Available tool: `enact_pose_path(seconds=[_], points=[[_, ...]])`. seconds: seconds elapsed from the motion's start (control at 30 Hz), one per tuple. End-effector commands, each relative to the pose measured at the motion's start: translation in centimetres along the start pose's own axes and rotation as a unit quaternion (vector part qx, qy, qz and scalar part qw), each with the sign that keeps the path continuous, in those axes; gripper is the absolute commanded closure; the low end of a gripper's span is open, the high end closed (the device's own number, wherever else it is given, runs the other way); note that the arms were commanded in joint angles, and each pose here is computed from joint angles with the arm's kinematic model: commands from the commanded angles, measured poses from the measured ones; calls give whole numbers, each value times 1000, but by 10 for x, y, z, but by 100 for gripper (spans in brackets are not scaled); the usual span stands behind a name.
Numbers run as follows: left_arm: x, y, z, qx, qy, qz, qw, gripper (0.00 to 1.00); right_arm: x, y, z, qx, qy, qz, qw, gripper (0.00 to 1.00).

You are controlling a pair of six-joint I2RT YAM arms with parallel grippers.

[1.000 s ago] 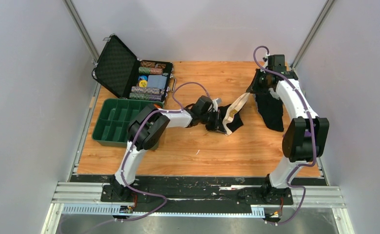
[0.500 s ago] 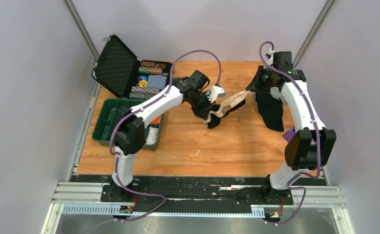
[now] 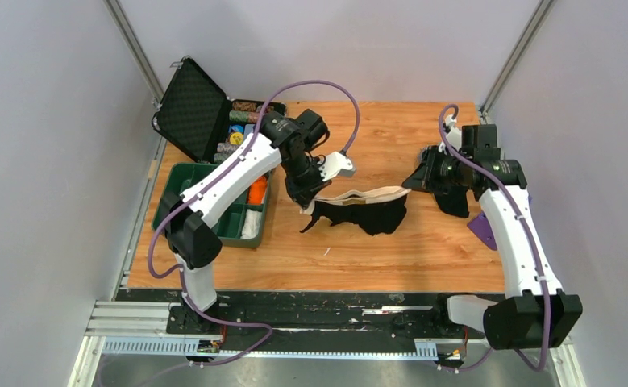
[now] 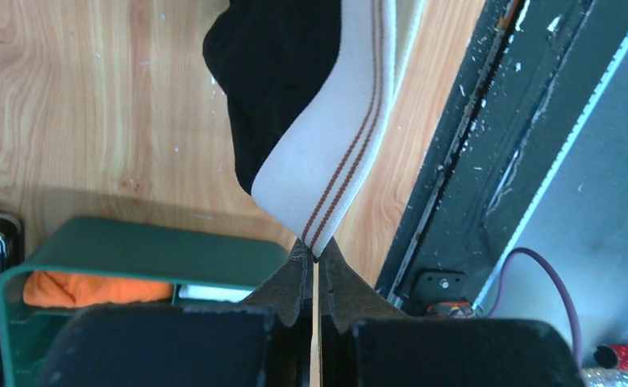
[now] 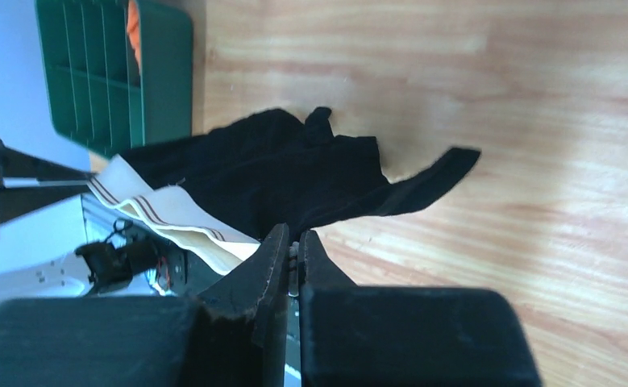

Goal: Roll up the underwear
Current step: Flatten out the underwear at the center of the board.

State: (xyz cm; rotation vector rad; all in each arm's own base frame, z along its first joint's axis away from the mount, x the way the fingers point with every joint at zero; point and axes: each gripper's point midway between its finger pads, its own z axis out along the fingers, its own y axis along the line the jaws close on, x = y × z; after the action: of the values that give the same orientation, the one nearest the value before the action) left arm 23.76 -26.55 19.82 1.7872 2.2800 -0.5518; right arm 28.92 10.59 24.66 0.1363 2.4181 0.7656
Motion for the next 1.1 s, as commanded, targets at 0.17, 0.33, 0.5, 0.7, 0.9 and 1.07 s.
enact_pose_path(seconds=[0.17,0.33,0.5,0.7,0.9,1.07], points=[[15,-43,-62,3,7,47,999,100,13,44,-45,-72,-25,-55,996,100],[14,-23,-54,-2,26,148,989,100,-5,31,-15,-52,19,-27,998,100],[32,38,19,41,128,90,987,100,-32,-22,42,-3,59,80,995,100],[23,152,86,-8,125,42,991,95,-101,-73,122,34,53,76,995,100],[10,238,96,-141,93,75,983,97,-129,-106,185,31,56,72,995,94],[-18,278,78,-244,29,42,968,50,-126,-113,207,6,67,56,996,51]])
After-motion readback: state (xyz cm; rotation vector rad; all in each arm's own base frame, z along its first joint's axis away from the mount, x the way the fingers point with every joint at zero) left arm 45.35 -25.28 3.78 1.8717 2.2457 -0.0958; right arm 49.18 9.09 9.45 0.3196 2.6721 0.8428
